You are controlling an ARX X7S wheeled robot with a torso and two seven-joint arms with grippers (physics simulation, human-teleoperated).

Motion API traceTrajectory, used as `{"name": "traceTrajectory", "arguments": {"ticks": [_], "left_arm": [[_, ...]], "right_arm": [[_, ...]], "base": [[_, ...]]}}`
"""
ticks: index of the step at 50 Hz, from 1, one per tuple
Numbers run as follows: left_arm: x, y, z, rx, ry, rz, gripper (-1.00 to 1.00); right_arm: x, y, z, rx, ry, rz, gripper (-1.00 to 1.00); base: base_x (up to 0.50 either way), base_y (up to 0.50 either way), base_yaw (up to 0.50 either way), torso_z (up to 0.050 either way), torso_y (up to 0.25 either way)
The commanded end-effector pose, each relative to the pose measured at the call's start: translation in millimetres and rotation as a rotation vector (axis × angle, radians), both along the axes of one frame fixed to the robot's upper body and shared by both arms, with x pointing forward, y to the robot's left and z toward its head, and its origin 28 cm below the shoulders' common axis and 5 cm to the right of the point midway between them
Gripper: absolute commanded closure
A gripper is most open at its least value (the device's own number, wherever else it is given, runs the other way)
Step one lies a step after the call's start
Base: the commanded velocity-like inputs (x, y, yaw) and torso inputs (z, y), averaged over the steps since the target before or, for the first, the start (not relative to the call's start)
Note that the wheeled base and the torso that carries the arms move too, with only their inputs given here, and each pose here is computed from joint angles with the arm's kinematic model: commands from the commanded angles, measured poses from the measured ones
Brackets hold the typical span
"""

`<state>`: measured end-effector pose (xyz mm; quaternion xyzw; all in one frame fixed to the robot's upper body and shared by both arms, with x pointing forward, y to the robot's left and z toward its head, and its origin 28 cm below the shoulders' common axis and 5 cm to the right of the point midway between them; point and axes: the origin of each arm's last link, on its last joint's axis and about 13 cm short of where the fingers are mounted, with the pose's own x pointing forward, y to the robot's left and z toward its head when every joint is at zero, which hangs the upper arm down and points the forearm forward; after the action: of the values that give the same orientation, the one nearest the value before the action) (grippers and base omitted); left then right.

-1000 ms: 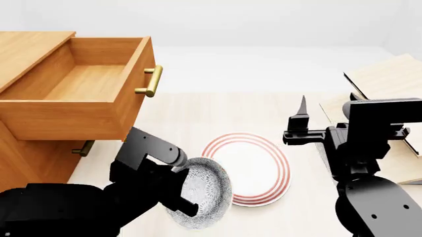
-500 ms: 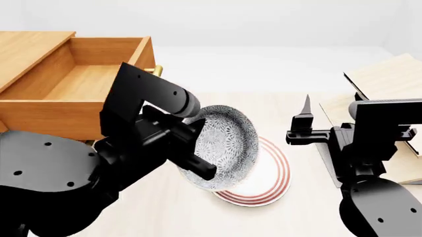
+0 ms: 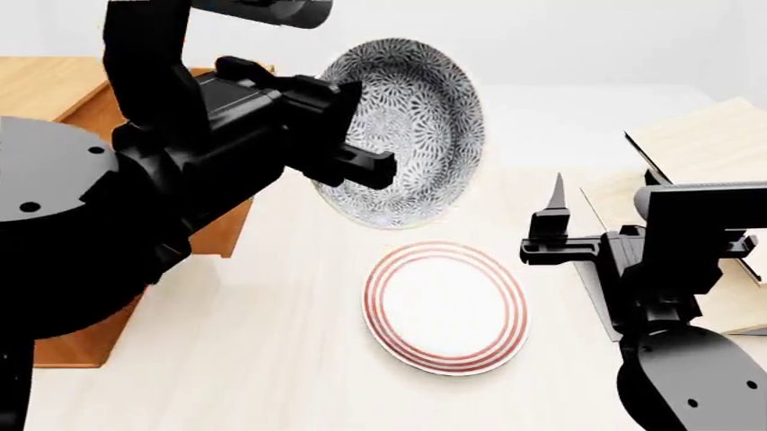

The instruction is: Open the top drawer of the cabinet and put the bowl in it.

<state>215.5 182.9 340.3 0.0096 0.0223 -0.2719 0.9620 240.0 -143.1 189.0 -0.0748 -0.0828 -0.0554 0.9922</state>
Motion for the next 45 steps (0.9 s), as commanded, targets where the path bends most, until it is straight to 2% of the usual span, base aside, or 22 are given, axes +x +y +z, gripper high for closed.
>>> {"name": "traceTrajectory", "arguments": {"ticks": [1, 13, 29, 45], "left_arm": [[9.8, 4.9, 29.3, -0.096, -0.051, 0.084, 1.0], [26.8, 17.1, 54.5, -0.178, -0.075, 0.196, 1.0], [58.9, 36.3, 71.1, -0.266, -0.053, 0.353, 1.0], [97.2, 62.1, 63.7, -0.358, 0.016, 0.527, 1.0]], "right_arm": [[0.1, -0.2, -0.2, 0.0, 0.0, 0.001, -1.0], [0.0, 0.6, 0.1, -0.003, 0.0, 0.002, -1.0], [0.6, 0.8, 0.9, -0.004, 0.0, 0.002, -1.0], [0.2, 3.7, 3.7, -0.007, -0.004, 0.013, -1.0]], "base": [[0.0, 0.0, 0.0, 0.0, 0.0], [0.0, 0.0, 0.0, 0.0, 0.0], [0.0, 0.0, 0.0, 0.0, 0.0], [0.0, 0.0, 0.0, 0.0, 0.001]]}}
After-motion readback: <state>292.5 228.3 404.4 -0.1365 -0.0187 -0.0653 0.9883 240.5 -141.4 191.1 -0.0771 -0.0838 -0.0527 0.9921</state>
